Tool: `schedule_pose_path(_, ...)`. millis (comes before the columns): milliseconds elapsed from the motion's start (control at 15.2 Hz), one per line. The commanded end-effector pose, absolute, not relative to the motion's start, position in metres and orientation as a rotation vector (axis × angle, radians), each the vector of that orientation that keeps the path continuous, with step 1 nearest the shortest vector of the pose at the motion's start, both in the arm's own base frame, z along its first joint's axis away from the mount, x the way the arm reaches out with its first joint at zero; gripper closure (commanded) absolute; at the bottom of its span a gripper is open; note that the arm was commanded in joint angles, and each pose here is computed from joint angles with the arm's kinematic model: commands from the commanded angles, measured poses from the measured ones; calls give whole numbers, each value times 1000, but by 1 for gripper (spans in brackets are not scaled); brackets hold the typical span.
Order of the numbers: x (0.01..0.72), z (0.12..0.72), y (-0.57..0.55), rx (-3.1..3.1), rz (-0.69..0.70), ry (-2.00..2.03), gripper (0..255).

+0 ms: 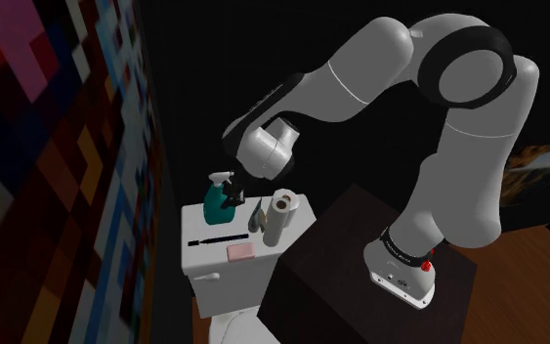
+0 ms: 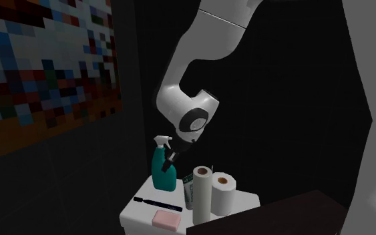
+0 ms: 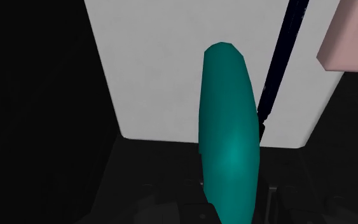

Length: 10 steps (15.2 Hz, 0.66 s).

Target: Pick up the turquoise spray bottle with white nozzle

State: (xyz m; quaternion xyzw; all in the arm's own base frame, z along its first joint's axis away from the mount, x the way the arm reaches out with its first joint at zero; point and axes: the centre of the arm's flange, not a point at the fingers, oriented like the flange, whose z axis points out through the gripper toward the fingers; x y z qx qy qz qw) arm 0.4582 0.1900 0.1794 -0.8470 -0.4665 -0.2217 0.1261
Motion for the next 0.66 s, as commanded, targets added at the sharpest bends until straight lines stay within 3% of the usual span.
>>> schedule_pose_path(0, 458, 191, 191, -2466, -645, -1358, 255)
schedule_pose_path(594, 458, 229, 191, -2467, -645, -1358, 255)
